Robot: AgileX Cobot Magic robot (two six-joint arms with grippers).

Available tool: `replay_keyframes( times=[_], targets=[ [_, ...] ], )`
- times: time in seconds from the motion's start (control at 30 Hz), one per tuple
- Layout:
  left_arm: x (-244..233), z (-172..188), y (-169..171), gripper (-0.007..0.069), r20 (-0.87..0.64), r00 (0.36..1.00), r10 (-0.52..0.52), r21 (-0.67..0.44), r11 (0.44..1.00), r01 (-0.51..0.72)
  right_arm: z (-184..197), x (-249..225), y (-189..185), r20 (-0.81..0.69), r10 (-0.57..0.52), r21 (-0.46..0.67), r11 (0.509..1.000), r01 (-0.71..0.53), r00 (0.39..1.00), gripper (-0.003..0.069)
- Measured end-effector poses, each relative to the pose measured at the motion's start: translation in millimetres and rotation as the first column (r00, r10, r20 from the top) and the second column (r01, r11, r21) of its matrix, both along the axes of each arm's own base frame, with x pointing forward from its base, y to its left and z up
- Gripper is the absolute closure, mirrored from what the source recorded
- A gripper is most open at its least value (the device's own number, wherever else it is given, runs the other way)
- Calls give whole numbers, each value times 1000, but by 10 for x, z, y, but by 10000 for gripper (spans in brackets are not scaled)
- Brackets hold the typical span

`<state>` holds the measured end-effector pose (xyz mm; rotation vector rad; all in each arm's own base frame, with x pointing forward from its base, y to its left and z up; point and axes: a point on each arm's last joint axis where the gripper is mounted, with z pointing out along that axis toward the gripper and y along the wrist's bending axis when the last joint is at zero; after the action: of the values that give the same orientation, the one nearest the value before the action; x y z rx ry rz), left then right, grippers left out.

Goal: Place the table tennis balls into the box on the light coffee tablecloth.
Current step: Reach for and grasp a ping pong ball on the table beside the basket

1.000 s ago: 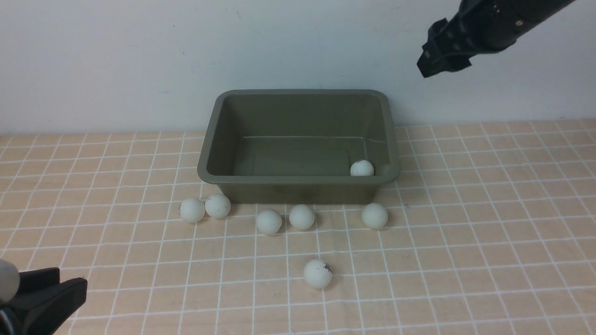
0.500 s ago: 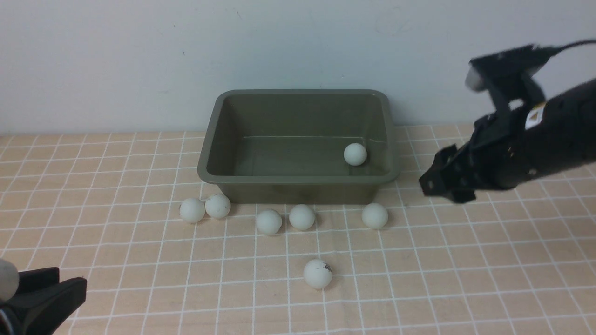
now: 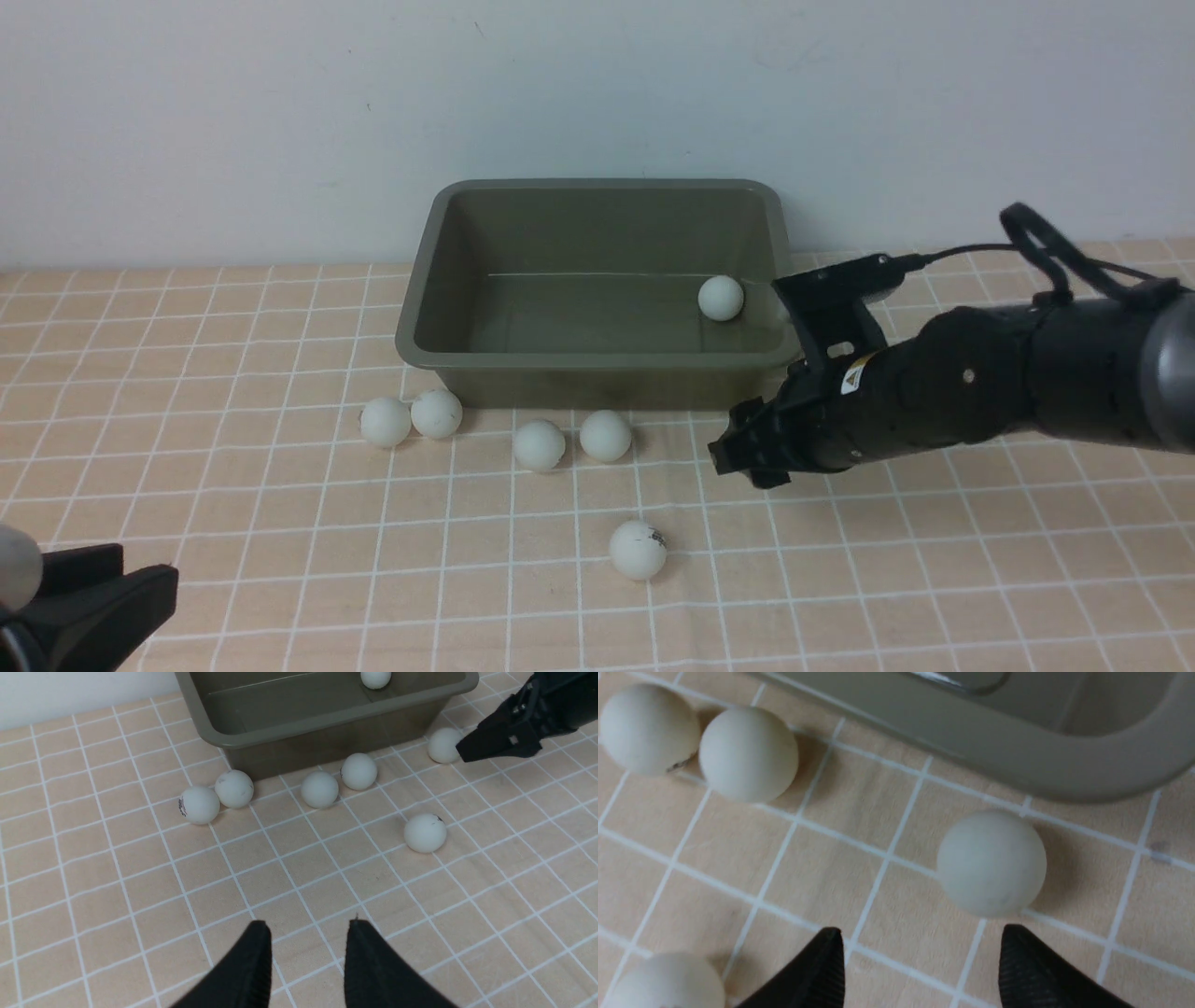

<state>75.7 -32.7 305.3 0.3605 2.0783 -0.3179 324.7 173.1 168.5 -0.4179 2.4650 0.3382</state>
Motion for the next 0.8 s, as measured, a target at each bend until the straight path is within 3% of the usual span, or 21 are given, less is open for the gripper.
replay_keyframes(
  times=[0.23,0.8],
  targets=[
    [-17,-17,-12,450,-24,1000,-18,0,1000,18,-75,90,19,48,-45,29,999,43,998,251],
    [-28,-27,-20,450,-39,999,-27,-1,1000,27,-245,149,19,63,-39,4,999,39,997,244]
  ],
)
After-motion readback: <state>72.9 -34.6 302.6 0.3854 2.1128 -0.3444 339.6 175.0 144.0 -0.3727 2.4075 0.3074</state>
